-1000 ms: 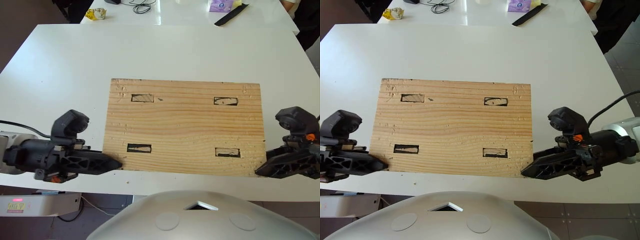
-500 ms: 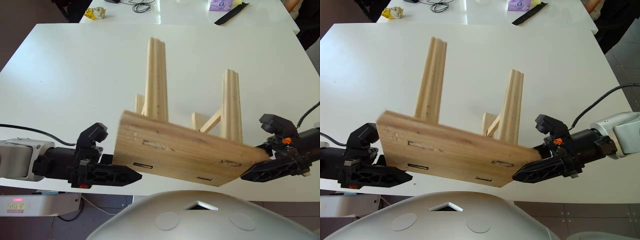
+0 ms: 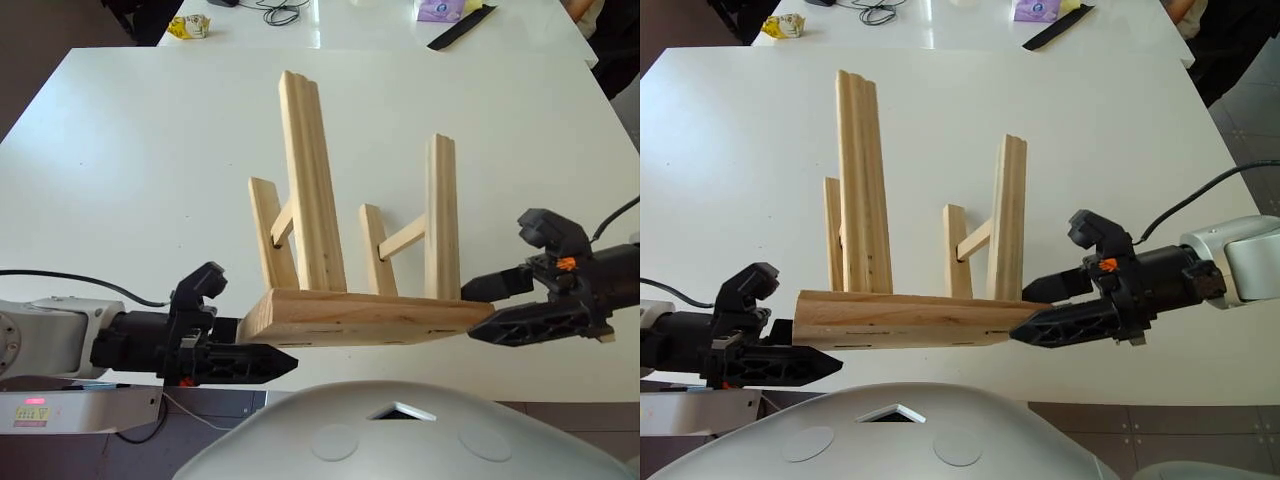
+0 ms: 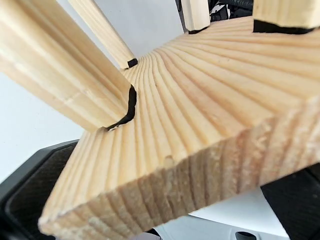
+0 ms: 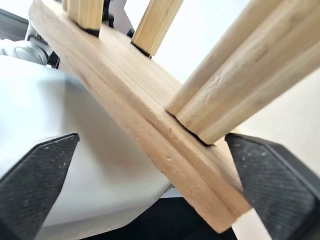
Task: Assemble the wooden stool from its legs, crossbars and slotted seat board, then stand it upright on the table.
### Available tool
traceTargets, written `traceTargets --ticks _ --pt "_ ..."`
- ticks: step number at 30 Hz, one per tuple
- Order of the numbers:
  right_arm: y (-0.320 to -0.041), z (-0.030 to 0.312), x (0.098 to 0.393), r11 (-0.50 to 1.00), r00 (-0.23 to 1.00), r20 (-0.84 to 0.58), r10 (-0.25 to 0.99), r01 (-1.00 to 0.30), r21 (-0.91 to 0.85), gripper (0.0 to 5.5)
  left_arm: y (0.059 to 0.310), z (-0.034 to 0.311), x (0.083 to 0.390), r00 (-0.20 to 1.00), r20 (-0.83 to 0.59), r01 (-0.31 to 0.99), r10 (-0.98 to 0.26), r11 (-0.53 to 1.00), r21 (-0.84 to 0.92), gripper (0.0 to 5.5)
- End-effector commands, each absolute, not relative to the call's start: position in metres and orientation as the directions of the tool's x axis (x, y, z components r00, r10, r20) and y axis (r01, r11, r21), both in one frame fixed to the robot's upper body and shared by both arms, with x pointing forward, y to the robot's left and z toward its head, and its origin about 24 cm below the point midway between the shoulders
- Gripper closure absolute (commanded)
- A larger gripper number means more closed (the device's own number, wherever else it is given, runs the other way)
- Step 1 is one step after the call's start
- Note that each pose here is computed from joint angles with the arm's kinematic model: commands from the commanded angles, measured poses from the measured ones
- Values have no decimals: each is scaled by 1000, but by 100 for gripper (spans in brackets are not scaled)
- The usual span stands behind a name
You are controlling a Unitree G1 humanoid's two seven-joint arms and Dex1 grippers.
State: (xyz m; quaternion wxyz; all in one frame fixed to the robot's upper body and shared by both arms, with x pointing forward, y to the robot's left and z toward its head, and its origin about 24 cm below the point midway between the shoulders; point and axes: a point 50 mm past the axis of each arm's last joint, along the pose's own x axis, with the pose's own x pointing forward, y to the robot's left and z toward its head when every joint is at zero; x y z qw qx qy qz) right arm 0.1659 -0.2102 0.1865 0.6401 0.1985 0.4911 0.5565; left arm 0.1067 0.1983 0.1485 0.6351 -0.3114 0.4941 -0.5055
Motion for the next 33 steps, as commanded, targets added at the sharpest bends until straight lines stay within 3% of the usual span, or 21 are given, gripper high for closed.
traceTargets --ticks 1,4,8,11,17,23,29,33 --pt "-219 190 170 338 -52 -429 902 -534 775 10 194 150 99 11 -262 351 -965 249 -902 29" --pt "-220 187 169 342 -43 -427 903 -530 776 10 192 146 98 29 -252 374 -967 245 -895 72" --pt "-218 181 167 335 -39 -416 909 -528 780 10 193 124 106 99 -373 483 -922 372 -792 130" --pt "-216 178 166 320 -30 -394 919 -529 786 10 198 111 129 193 -434 584 -880 458 -670 133" --pt "-204 167 161 303 -20 -373 928 -544 783 10 202 97 172 390 -414 641 -822 566 -519 133" --pt "-210 163 165 376 59 -424 904 -585 719 10 201 90 146 291 -429 692 -855 498 -523 133" --pt "-237 134 175 595 273 -595 756 -665 451 10 208 89 141 255 -440 726 -861 471 -501 133" --pt "-252 119 170 600 322 -588 742 -710 368 10 219 80 128 205 -516 779 -832 458 -428 133"
